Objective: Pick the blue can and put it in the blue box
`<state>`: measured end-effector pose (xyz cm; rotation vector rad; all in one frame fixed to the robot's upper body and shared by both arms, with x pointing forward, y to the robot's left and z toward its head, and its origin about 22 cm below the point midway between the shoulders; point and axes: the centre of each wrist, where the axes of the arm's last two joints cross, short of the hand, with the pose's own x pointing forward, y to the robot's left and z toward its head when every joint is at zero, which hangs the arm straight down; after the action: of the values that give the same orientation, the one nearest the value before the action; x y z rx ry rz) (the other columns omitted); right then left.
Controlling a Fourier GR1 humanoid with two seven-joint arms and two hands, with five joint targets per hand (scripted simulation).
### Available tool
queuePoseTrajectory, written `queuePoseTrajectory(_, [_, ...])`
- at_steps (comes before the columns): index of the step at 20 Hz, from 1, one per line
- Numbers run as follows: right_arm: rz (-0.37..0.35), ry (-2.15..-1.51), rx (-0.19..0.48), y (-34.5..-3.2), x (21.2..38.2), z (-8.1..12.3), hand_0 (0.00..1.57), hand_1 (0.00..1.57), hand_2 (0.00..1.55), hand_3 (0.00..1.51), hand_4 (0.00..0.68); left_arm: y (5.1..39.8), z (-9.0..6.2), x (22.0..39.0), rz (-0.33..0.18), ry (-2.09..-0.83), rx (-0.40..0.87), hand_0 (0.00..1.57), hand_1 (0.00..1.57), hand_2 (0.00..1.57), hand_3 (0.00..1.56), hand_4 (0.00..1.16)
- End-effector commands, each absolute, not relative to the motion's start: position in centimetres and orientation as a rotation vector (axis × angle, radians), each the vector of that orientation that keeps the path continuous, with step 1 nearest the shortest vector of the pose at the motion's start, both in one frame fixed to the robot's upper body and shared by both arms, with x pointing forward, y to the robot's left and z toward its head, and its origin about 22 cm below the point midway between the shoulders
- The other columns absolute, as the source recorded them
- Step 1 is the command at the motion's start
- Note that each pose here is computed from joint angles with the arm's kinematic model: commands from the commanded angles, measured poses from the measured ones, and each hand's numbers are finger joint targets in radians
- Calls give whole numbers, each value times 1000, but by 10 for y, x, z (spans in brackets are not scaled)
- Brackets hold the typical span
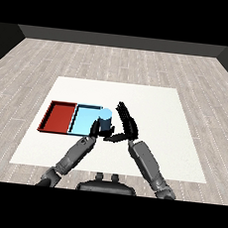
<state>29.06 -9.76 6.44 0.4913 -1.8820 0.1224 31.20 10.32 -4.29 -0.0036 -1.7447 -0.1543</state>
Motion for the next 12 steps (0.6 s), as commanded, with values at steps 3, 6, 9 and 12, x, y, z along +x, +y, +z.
queuePoseTrajectory(3, [39, -1932, 434, -133, 285, 54, 0, 0, 0, 0, 0, 117, -52, 318, -163, -1746, 32, 1571, 1571, 1571, 1494, 1126])
queuePoseTrajectory(6, [-18, -1983, 428, -169, 249, 85, 0, 0, 0, 0, 0, 117, -44, 313, -192, -1717, 52, 1571, 1571, 1571, 1492, 1130])
queuePoseTrajectory(9, [-89, -2029, 388, -196, 258, 72, 0, 0, 0, 0, 0, 157, -41, 325, -175, -1734, 110, 1571, 1571, 1571, 1492, 1131])
queuePoseTrajectory(12, [-108, -2043, 312, -235, 250, 82, 0, 0, 0, 0, 0, 147, -35, 343, -167, -1673, 177, 1571, 1571, 1571, 1506, 1133])
